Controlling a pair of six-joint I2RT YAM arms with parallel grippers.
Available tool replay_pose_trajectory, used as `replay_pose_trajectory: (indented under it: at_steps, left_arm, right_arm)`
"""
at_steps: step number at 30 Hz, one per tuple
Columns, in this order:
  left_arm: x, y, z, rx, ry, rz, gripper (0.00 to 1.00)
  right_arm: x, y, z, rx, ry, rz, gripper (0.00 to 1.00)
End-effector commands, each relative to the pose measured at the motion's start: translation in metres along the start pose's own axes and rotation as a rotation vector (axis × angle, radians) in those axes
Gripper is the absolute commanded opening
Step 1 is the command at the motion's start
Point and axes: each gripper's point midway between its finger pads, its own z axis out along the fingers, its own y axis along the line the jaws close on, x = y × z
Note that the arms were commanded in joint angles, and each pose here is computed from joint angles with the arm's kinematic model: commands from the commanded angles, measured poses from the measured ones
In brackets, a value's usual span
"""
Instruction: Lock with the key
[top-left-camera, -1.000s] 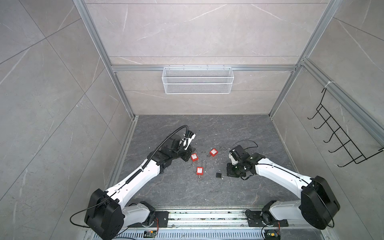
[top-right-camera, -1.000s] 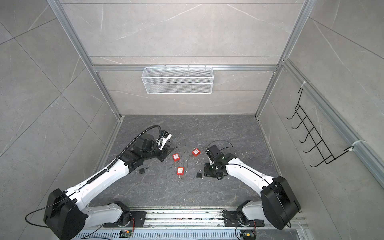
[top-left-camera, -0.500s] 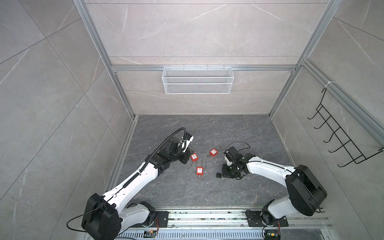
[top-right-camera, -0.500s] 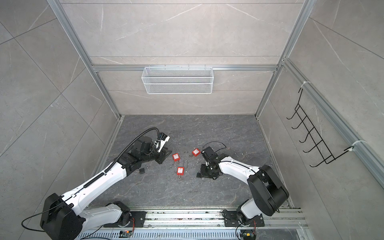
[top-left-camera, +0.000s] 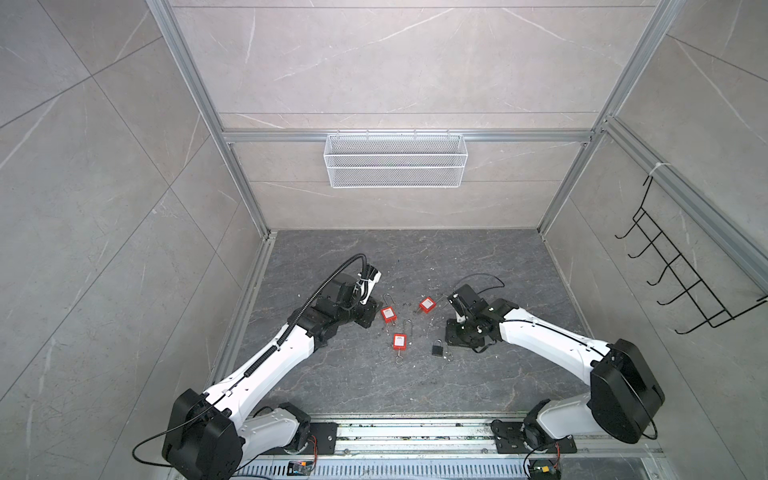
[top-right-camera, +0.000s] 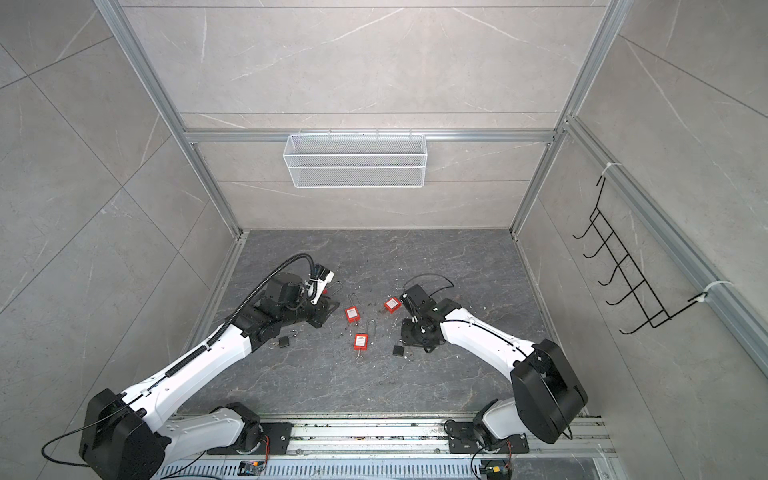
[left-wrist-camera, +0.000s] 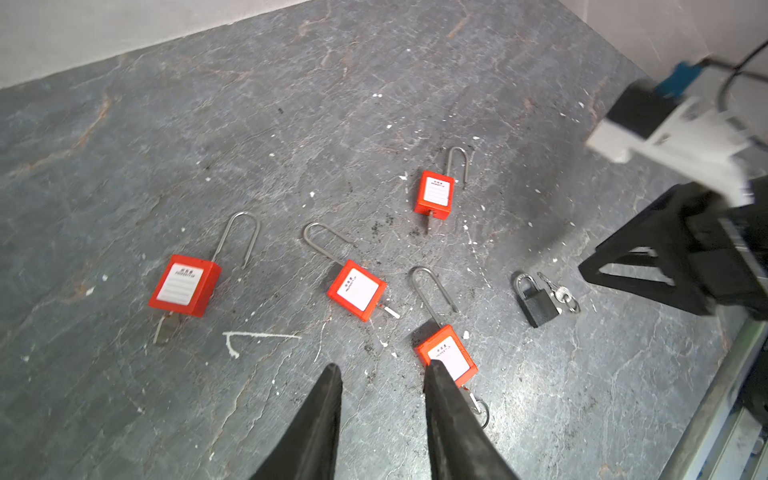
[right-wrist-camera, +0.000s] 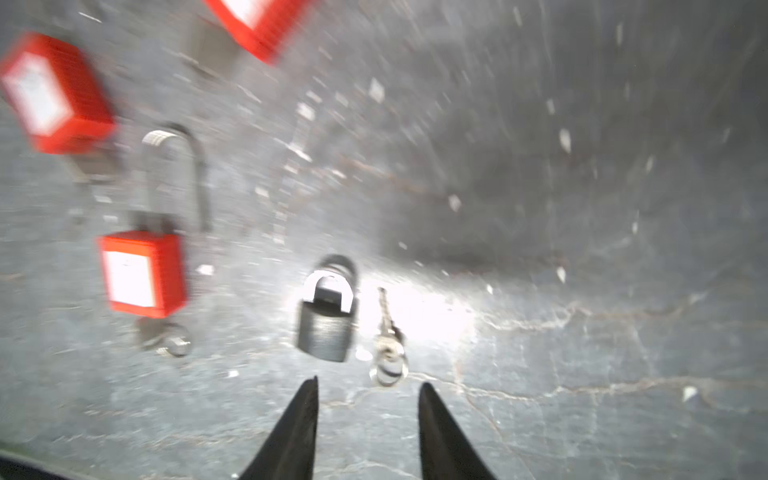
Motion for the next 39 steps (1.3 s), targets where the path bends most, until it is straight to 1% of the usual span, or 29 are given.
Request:
replay_pose_trajectory:
  at_steps: [1, 4, 7, 9, 13, 19, 23, 30, 39]
  left_arm:
    - [-0.012, 0.009, -0.015, -0.023, -0.046, -0.088, 0.39]
    - [-0.008, 0.011, -0.018, -0.026, -0.031, -0.111, 0.4]
    - [-0.004, 0.015, -0.022, -0.044, -0.023, -0.123, 0.4]
    - [-0.001, 0.019, -0.025, -0.053, -0.02, -0.136, 0.4]
    - [0.006, 0.023, -0.026, -0.062, -0.001, -0.148, 0.4]
    - [0.011, 0.026, -0.025, -0.066, 0.01, -0.139, 0.41]
    - [0.014, 0.028, -0.023, -0.07, 0.019, -0.136, 0.41]
    - [0.019, 0.031, -0.02, -0.077, 0.037, -0.127, 0.41]
    - [0.025, 0.035, -0.02, -0.092, 0.052, -0.123, 0.4]
  right_arm:
    - [-0.002, 0.023, -0.002, 0.022, 0.019, -0.035, 0.47]
    - [-0.005, 0.051, 0.005, 0.008, 0.037, -0.062, 0.53]
    - [-0.005, 0.077, 0.011, 0.01, 0.058, -0.107, 0.55]
    - [-0.003, 0.086, 0.018, 0.03, 0.09, -0.115, 0.56]
    - [0.004, 0.102, 0.037, 0.008, 0.149, -0.114, 0.57]
    - [0.01, 0.112, 0.054, 0.021, 0.217, -0.122, 0.58]
    - [0.013, 0.115, 0.063, 0.03, 0.249, -0.124, 0.61]
    - [0.015, 0.12, 0.078, 0.039, 0.298, -0.129, 0.62]
    - [0.018, 0.115, 0.09, 0.105, 0.347, -0.124, 0.62]
